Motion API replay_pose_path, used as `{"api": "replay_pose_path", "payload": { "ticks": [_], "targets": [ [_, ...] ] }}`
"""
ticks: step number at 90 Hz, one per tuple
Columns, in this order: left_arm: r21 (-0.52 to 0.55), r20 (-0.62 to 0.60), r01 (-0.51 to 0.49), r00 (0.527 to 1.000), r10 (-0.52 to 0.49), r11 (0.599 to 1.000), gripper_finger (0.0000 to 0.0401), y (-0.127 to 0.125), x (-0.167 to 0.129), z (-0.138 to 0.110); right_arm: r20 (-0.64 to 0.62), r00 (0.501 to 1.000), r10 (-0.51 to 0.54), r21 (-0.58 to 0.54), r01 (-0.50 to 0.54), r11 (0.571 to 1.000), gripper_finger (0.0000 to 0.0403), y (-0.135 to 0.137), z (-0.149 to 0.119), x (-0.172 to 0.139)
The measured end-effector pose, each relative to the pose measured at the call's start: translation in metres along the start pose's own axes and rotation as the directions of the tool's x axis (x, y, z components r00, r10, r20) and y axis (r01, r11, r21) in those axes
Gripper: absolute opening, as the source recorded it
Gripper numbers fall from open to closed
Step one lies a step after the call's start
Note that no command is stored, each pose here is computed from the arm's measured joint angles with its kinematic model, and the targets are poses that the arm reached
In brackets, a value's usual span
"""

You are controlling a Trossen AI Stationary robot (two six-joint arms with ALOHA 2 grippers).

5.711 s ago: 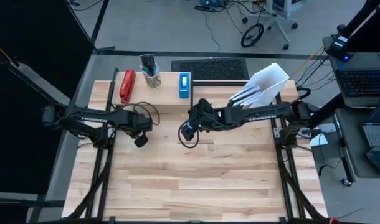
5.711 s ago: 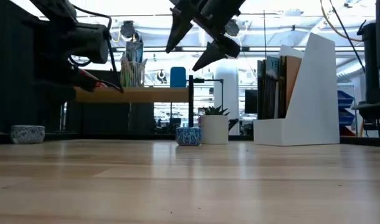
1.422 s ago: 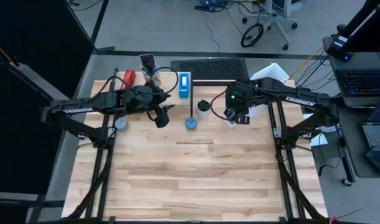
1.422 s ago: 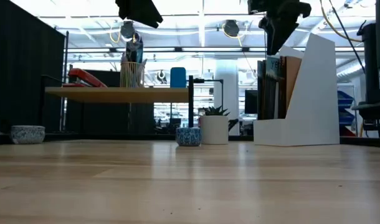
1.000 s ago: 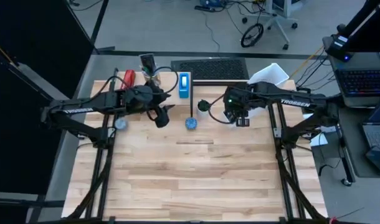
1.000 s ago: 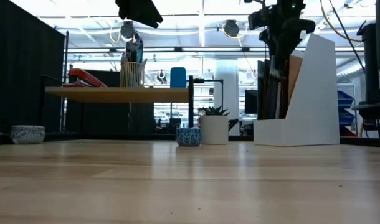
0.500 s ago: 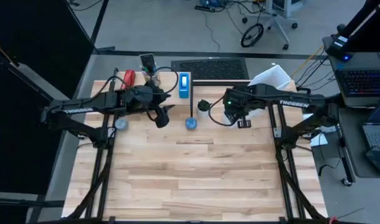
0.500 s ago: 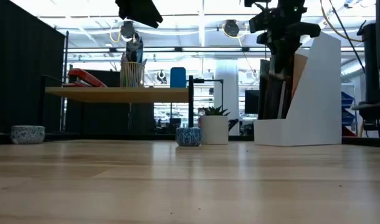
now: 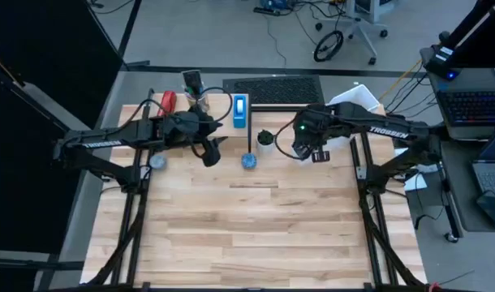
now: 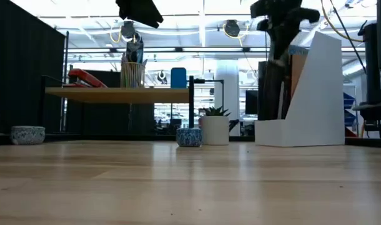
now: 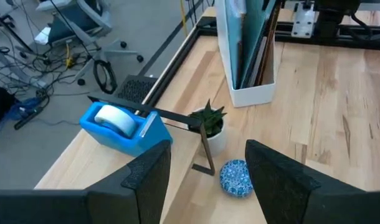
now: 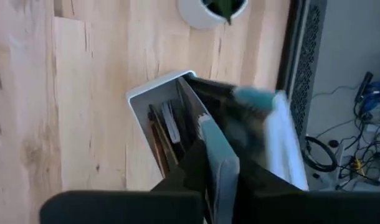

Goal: Stock shelves
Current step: Remove the blue book from the white book shelf

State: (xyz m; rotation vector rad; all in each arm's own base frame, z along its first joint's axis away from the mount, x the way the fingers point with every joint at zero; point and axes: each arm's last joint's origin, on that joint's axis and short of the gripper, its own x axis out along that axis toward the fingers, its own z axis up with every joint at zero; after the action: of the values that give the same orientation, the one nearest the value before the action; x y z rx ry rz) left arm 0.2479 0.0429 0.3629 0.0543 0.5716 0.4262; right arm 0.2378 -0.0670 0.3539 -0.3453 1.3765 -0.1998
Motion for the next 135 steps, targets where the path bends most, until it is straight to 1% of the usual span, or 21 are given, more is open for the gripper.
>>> {"api": "replay_pose_path", "payload": {
  "ticks": [8,24,41,57,86,100,111,122,129,135],
  "targets": [
    [0.0,0.0,0.0,1.0,0.0,1.0,0.0194,0.0,0.0,0.0,0.02,1.0,-0.007,0.016,0.007,1.0,0.0009,-0.004,0.0,-0.013],
    [0.0,0.0,0.0,1.0,0.0,1.0,0.0194,0.0,0.0,0.0,0.111,0.993,-0.041,0.061,0.035,0.998,0.0009,-0.013,0.001,-0.041],
    [0.0,0.0,0.0,1.0,0.0,1.0,0.0194,0.0,0.0,0.0,0.199,0.976,-0.084,0.097,0.066,0.993,0.0009,-0.022,-0.001,-0.071],
    [0.0,0.0,0.0,1.0,0.0,1.0,0.0194,0.0,0.0,0.0,0.27,0.955,-0.121,0.155,0.081,0.985,0.0009,-0.028,-0.004,-0.094],
    [0.0,0.0,0.0,1.0,0.0,1.0,0.0194,0.0,0.0,0.0,0.368,0.917,-0.156,0.228,0.073,0.971,0.0009,-0.031,-0.007,-0.119],
    [-0.001,0.001,0.0,1.0,0.0,1.0,0.0194,0.0,0.0,0.0,0.459,0.872,-0.172,0.228,0.072,0.971,0.0009,-0.028,0.002,-0.128],
    [-0.001,0.001,0.0,1.0,0.0,1.0,0.0194,0.0,0.0,0.0,0.527,0.834,-0.163,0.225,0.048,0.973,0.0009,-0.023,0.009,-0.133],
    [0.0,0.001,0.0,1.0,0.0,1.0,0.0194,0.0,0.0,0.0,0.55,0.824,-0.136,0.24,0.0,0.971,0.0009,-0.016,0.012,-0.136],
    [-0.001,0.001,0.0,1.0,0.0,1.0,0.0194,0.0,0.0,0.0,0.577,0.813,-0.072,0.243,-0.087,0.966,0.0009,-0.01,0.013,-0.138],
    [-0.001,0.001,0.0,1.0,0.0,1.0,0.0194,0.0,0.0,0.0,0.608,0.794,0.014,0.238,-0.199,0.95,0.0009,-0.004,0.015,-0.139]
  ]
}}
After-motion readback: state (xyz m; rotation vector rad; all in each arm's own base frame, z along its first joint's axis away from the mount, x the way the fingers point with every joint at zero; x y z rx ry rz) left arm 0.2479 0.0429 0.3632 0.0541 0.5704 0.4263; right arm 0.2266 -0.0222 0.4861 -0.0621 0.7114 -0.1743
